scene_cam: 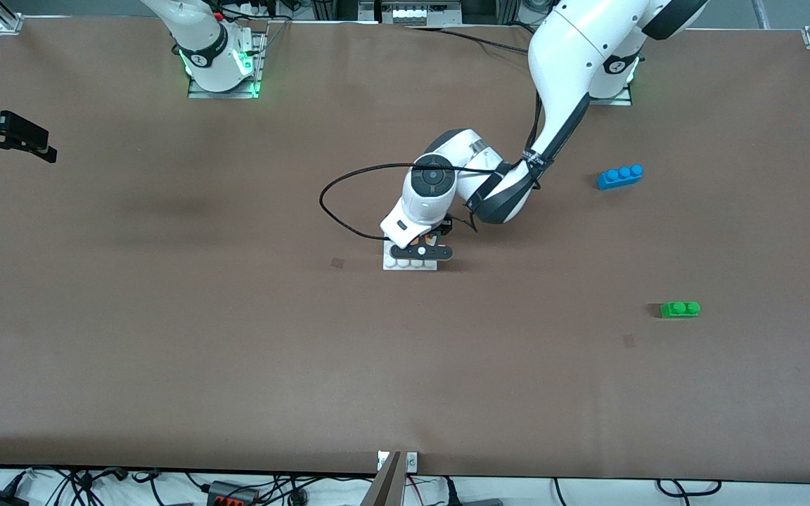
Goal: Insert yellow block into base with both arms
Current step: 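Lower and press the yellow block onto the base plate studs, then open the left gripper and lift it away from the base plate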
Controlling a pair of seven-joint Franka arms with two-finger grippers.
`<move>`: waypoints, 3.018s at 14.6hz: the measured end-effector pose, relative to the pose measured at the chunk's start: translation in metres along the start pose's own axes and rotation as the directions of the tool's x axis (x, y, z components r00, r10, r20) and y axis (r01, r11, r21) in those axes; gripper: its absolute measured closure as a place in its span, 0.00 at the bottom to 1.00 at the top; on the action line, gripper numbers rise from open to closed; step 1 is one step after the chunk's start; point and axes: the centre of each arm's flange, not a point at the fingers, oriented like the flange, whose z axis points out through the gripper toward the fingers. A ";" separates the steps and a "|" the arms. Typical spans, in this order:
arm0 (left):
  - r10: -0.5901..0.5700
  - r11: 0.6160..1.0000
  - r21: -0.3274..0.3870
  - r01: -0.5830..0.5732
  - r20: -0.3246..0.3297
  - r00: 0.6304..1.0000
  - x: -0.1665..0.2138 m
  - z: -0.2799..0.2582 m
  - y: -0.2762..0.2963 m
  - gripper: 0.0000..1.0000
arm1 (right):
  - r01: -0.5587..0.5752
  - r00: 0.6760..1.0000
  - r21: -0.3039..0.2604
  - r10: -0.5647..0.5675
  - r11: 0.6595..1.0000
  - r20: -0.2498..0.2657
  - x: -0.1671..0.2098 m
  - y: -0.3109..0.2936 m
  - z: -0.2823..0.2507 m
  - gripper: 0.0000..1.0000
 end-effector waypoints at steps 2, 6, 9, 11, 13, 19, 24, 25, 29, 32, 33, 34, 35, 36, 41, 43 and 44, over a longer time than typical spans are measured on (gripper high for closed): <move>-0.011 1.000 0.000 0.011 0.000 1.000 -0.001 0.000 0.001 0.32 | 0.000 1.000 0.000 0.000 1.000 0.000 0.000 0.000 0.000 0.00; -0.012 1.000 0.002 0.012 0.002 1.000 -0.005 0.002 0.005 0.32 | 0.000 1.000 0.000 0.000 1.000 0.001 0.000 0.000 0.000 0.00; 0.009 1.000 0.012 -0.009 -0.012 1.000 -0.006 0.005 0.008 0.32 | 0.000 1.000 0.000 0.000 1.000 0.001 0.000 0.000 0.000 0.00; 0.038 0.998 0.043 -0.037 -0.024 0.999 -0.007 0.015 0.007 0.32 | 0.000 1.000 0.000 0.000 1.000 0.001 0.000 0.000 0.000 0.00; 0.046 0.997 0.055 -0.044 -0.023 0.999 -0.007 0.021 0.006 0.32 | 0.001 1.000 0.000 -0.001 1.000 0.001 0.000 0.000 0.000 0.00; 0.037 0.998 0.047 -0.035 -0.037 0.999 -0.001 0.013 0.005 0.18 | 0.002 1.000 0.000 -0.002 1.000 0.001 0.000 -0.001 0.000 0.00; -0.025 0.999 -0.029 0.023 -0.047 0.999 0.042 -0.082 -0.035 0.00 | 0.003 1.000 0.000 -0.003 1.000 0.001 0.000 -0.002 0.000 0.00; -0.017 0.999 -0.036 0.015 -0.046 0.999 0.053 -0.107 -0.054 0.00 | 0.004 1.000 0.000 -0.004 1.000 0.001 0.000 -0.002 0.000 0.00; -0.099 0.995 -0.021 0.098 -0.082 0.992 0.098 -0.189 -0.168 0.00 | 0.006 1.000 0.000 -0.006 1.000 0.001 0.000 -0.003 0.000 0.00; -0.171 0.985 0.005 0.172 -0.086 0.982 0.111 -0.228 -0.254 0.00 | 0.008 1.000 0.000 -0.008 1.000 0.002 0.001 -0.004 0.000 0.00; -0.180 0.983 0.023 0.182 -0.077 0.981 0.112 -0.238 -0.281 0.00 | 0.009 1.000 0.000 -0.009 1.000 0.001 0.001 -0.005 0.000 0.00; -0.172 0.983 0.046 0.176 -0.067 0.983 0.113 -0.248 -0.308 0.00 | 0.009 1.000 -0.001 -0.009 1.000 0.001 0.001 -0.005 0.000 0.00; -0.142 0.987 0.069 0.146 -0.059 0.988 0.113 -0.260 -0.335 0.00 | 0.011 1.000 -0.001 -0.011 1.000 0.000 0.001 -0.006 0.000 0.00; -0.110 0.990 0.088 0.114 -0.055 0.992 0.111 -0.273 -0.360 0.00 | 0.014 1.000 -0.001 -0.014 1.000 -0.001 0.001 -0.008 0.000 0.00; -0.108 0.986 0.117 0.118 -0.093 0.990 0.072 -0.361 -0.424 0.00 | 0.001 1.000 -0.003 -0.001 1.000 -0.008 0.002 -0.014 -0.002 0.00; -0.108 0.986 0.118 0.121 -0.115 0.988 0.057 -0.385 -0.423 0.00 | -0.039 0.999 -0.003 0.039 0.999 -0.021 0.003 -0.014 -0.003 0.00; -0.107 0.986 0.117 0.121 -0.122 0.987 0.053 -0.390 -0.422 0.00 | -0.048 0.999 -0.003 0.048 0.999 -0.023 0.003 -0.014 -0.003 0.00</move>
